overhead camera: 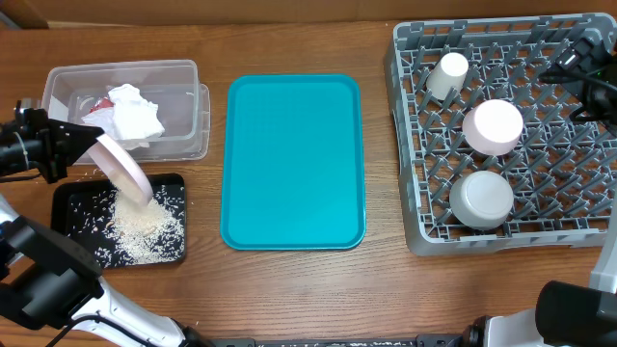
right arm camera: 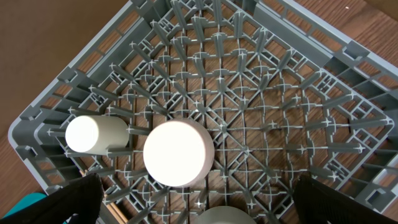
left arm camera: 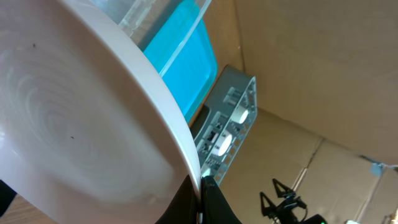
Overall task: Sort waste into correct bins and load items into the dishwasher
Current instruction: 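Hold the plate tilted over the black tray, shaking rice off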
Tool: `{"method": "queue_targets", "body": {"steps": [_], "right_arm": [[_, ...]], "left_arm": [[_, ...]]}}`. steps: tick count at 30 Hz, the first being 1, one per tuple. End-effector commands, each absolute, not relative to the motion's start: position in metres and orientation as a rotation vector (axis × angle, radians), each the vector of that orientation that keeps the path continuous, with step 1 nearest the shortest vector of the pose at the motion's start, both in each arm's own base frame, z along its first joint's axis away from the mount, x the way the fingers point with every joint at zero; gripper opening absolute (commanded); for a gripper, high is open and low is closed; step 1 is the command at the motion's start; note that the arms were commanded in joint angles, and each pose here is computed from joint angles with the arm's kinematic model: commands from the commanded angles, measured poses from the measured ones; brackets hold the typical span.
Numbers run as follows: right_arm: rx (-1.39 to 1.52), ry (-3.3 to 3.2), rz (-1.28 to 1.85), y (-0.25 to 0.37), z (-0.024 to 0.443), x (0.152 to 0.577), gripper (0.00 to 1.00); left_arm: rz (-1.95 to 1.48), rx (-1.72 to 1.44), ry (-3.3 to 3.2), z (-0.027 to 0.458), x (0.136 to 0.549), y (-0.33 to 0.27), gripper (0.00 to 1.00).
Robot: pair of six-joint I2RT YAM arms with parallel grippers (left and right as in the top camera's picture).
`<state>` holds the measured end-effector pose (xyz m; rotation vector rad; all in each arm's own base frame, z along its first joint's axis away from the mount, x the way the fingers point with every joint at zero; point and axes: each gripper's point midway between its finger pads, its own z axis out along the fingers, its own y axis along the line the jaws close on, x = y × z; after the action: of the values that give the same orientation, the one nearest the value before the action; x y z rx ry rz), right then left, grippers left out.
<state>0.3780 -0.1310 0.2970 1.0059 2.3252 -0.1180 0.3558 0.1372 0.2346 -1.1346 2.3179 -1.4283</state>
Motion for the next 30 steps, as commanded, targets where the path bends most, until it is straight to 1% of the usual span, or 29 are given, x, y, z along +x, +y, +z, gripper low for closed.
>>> {"method": "queue_targets", "body": {"steps": [1, 6, 11, 20, 30], "right_arm": [[1.013, 2.302, -0.126, -0.134, 0.302, 0.378, 1.0], [1.013, 2.302, -0.126, -0.134, 0.302, 0.378, 1.0], [1.013, 2.302, -0.126, -0.134, 0.302, 0.378, 1.0], [1.013, 2.302, -0.126, -0.134, 0.302, 0.378, 1.0], [1.012, 2.303, -0.126, -0.134, 0.302, 0.378, 1.0]], "left_arm": [[-1.467, -1.117, 2.26, 0.244, 0.356, 0.14, 0.04], [-1.486, -1.163, 2.24, 0.245, 0.356, 0.141, 0.04], [-1.564, -1.355, 2.178, 0.242, 0.354, 0.142, 0.04], [-1.685, -1.429, 2.095, 0.228, 0.346, 0.141, 0.04], [-1.681, -1.453, 2.069, 0.221, 0.338, 0.15, 0.04]]}}
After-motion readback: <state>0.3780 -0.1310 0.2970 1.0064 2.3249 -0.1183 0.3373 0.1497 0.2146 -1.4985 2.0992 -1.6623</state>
